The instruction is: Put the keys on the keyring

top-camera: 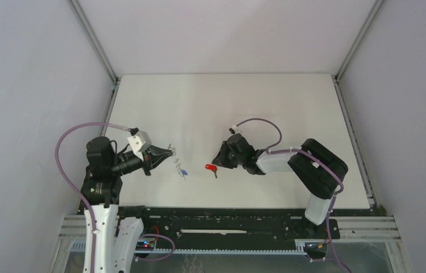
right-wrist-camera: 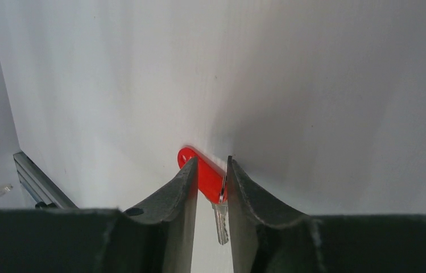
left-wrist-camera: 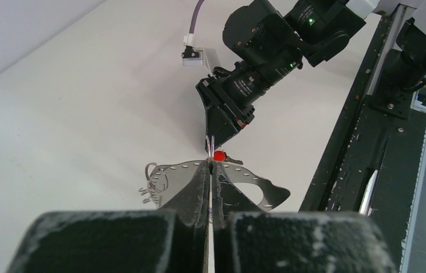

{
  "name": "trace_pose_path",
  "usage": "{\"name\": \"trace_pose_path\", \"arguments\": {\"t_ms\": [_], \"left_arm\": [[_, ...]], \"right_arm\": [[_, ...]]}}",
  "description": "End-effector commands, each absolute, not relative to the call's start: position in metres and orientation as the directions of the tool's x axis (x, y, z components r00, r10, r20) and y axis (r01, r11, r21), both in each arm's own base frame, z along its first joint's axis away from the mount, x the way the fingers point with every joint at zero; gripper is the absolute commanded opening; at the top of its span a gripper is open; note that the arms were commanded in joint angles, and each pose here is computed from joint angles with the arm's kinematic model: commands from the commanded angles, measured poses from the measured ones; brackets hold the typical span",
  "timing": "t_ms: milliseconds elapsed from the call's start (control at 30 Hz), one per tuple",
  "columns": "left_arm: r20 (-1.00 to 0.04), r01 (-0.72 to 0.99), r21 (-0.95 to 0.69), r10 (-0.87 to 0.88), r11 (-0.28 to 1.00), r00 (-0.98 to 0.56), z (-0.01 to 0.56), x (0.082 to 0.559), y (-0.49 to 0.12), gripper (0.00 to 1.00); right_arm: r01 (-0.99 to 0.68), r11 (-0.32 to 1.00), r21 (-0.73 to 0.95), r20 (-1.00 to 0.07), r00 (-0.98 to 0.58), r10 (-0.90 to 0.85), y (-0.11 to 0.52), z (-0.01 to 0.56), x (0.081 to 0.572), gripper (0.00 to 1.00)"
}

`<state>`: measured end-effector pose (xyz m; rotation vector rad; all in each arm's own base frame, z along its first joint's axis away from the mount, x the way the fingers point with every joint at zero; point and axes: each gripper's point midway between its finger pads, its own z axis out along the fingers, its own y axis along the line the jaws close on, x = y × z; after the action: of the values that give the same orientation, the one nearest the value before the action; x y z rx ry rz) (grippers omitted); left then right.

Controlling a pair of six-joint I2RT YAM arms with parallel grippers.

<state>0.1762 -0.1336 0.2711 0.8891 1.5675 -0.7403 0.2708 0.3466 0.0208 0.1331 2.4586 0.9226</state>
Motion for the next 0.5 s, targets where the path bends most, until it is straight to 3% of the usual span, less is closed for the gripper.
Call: {"name": "trace_pose_path", "arguments": {"t_ms": [0,300,467], "left_arm": [[-0.987,0.865,0.094,0.161,0.494,0.015,0.299,0.173,-0.136,0.00],[-0.986,0.864,0.097,0.164,0.493,0.017,0.300,0.172,-0.136,0.00],[-0.986,0.865,0.096,0.164,0.493,0.016,0.300,0.172,-0.136,0.00]], "right_arm": [[-0.108,0.808,0.579,-0.467,-0.856,0.220,0.338,0.023,0.274,0.36],[-0.101,0.851,0.516,-0.483,-0.854,0.191,0.329,0.018,0.264,0.47],[-0.102,0.845,0.526,-0.470,-0.862,0.189,0.335,0.017,0.258,0.43]]}}
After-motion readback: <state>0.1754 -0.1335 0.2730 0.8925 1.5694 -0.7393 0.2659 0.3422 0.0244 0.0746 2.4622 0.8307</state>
